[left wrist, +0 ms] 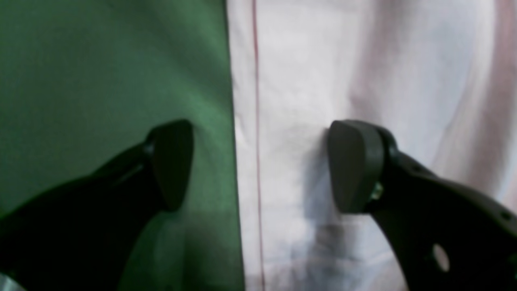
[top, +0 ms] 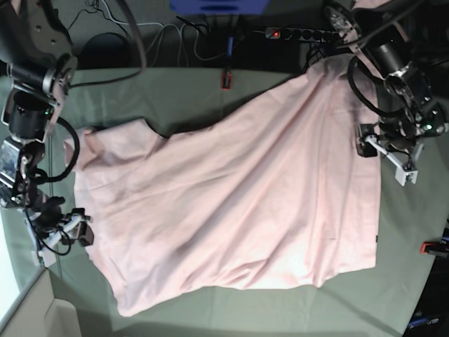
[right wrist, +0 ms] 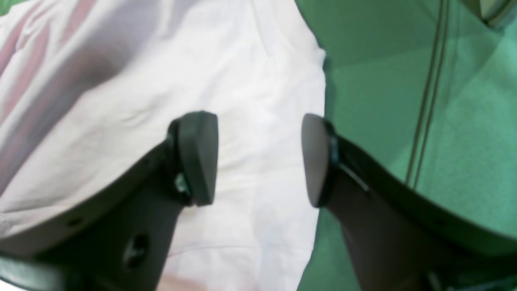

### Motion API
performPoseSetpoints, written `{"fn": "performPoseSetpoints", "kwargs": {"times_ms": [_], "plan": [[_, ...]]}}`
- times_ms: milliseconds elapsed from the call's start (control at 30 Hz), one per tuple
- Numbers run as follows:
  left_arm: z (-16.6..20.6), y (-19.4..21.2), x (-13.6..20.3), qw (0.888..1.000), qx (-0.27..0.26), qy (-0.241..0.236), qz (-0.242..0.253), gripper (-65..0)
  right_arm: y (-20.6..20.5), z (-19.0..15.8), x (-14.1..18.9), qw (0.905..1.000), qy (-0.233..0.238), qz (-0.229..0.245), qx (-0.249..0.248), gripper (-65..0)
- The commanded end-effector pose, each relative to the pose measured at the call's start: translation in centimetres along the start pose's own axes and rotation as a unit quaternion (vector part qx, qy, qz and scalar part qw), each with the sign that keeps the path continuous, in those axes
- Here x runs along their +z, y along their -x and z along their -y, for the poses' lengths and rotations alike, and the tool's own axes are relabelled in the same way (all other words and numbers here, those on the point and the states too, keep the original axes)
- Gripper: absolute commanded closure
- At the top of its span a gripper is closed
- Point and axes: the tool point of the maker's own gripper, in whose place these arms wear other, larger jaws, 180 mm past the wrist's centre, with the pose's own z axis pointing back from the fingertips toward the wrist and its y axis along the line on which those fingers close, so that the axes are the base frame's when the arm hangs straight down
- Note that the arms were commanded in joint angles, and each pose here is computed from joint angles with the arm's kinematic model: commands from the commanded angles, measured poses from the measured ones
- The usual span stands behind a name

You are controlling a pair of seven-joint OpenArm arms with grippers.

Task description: Layout the t-shirt on the table in an organized manner, then fold the t-shirt properly

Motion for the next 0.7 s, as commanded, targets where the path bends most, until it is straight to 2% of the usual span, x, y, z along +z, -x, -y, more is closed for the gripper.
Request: {"fn": "performPoseSetpoints", "kwargs": {"times_ms": [0, 133, 167, 267, 400, 433, 533, 667], "plan": [[-0.1, -0.5, 0.0, 1.0, 0.003, 0.002, 0.003, -50.1, -2.8, 0.5, 0.4, 0.9993, 0.002, 0.036, 0.007, -33.2], [1.1, 0.6, -1.5, 0.999, 0.02, 0.027, -0.005, -49.1, -2.8, 0.4, 0.4, 0.9993, 0.001, 0.036, 0.007, -33.2], [1.4, 0.7, -1.9, 0.999, 0.024, 0.033, -0.006, -46.5, -2.7, 0.4, 0.4, 0.9994, 0.001, 0.035, 0.006, -33.2], [1.9, 1.1, -2.3, 0.999, 0.03, 0.042, -0.012, -30.9, -2.7, 0.5, 0.4, 0.9994, 0.002, 0.034, 0.007, -33.1], [2.3, 0.6, -2.4, 0.998, 0.029, 0.046, -0.01, -3.2, -1.6, 0.8, 0.6, 0.9997, 0.004, 0.024, 0.006, -33.1], [2.4, 0.0, -2.5, 0.998, 0.027, 0.047, -0.006, 0.0, -1.5, 0.8, 0.6, 0.9997, 0.004, 0.024, 0.006, -33.1], [2.3, -0.3, -2.3, 0.999, 0.026, 0.046, -0.013, -1.5, -1.3, 0.8, 0.6, 0.9997, 0.004, 0.022, 0.005, -33.1], [2.4, -1.5, -2.2, 0.999, 0.025, 0.047, -0.01, -0.2, -1.3, 0.8, 0.6, 0.9997, 0.004, 0.022, 0.005, -33.1]]}}
